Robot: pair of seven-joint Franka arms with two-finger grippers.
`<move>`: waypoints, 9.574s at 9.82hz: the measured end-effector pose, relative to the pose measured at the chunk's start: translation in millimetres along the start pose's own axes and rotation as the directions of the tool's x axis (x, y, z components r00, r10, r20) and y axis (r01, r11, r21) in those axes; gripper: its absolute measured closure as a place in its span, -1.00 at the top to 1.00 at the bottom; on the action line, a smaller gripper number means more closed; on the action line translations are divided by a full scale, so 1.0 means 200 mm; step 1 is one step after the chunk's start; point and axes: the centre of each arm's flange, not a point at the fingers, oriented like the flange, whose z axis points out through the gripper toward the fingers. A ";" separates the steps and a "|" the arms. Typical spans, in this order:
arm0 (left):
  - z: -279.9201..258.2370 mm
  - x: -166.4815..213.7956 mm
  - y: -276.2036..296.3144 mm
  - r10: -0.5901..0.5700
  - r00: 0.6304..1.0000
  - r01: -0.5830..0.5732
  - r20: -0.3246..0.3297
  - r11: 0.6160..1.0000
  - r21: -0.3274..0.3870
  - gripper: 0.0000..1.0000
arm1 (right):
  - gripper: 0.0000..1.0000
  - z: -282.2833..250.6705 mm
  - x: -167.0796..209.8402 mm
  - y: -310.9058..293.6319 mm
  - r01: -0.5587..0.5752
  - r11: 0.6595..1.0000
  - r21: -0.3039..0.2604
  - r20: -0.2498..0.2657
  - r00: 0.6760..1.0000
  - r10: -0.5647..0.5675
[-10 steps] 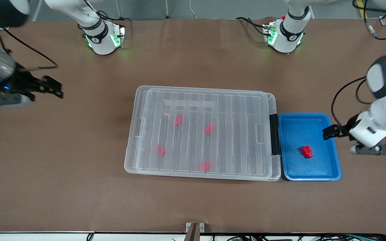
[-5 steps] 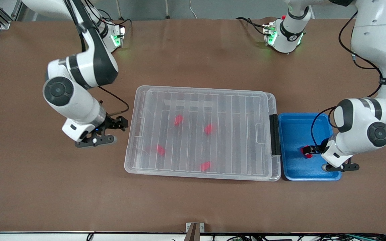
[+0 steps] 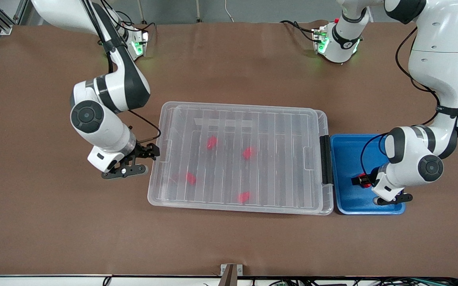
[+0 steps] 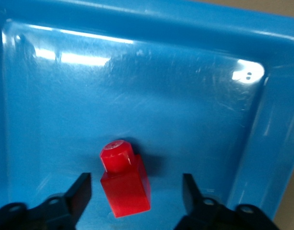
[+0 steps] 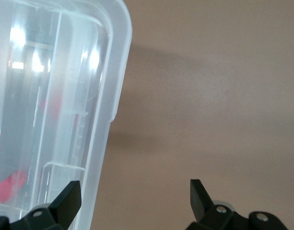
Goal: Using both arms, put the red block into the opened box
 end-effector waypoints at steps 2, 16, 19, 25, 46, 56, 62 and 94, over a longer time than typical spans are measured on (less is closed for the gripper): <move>0.02 0.00 0.00 0.000 1.000 -0.001 0.007 1.000 0.001 0.24 | 1.00 0.06 0.00 -0.03 0.000 1.000 0.014 0.005 1.000 0.000; -1.32 -0.18 0.53 0.136 0.985 -0.142 -0.108 0.989 -0.047 -0.30 | 1.00 0.14 0.00 0.59 -0.126 0.991 -0.042 0.107 0.986 0.130; -1.36 -0.31 0.84 0.069 0.993 -0.078 -0.096 0.993 -0.093 -0.30 | 1.00 0.13 -0.01 0.76 -0.114 0.993 -0.036 0.129 0.985 0.118; -0.97 -0.46 1.32 0.044 0.999 -0.047 -0.032 0.994 -0.100 -0.30 | 1.00 -0.63 0.02 0.84 -0.145 0.989 -0.017 0.047 0.988 0.146; -1.10 -0.50 1.21 0.020 0.998 -0.026 -0.067 0.996 -0.089 1.00 | 1.00 -1.40 -0.59 1.39 -0.286 0.957 0.038 0.040 0.958 0.285; -2.19 -0.64 0.32 0.025 0.988 -0.030 -0.154 0.999 -0.030 1.00 | 0.06 -0.77 -0.37 0.99 -0.137 0.989 0.048 0.040 0.990 0.135; -2.19 -0.79 0.31 0.197 0.978 -0.196 -0.073 0.980 0.027 1.00 | -0.98 0.01 -0.24 0.91 0.031 0.997 0.076 0.133 0.990 -0.040; -2.09 -0.99 0.26 0.215 0.975 -0.211 -0.057 0.974 0.078 1.00 | 1.00 -1.08 -0.49 1.22 -0.206 0.978 0.038 -0.043 0.977 0.208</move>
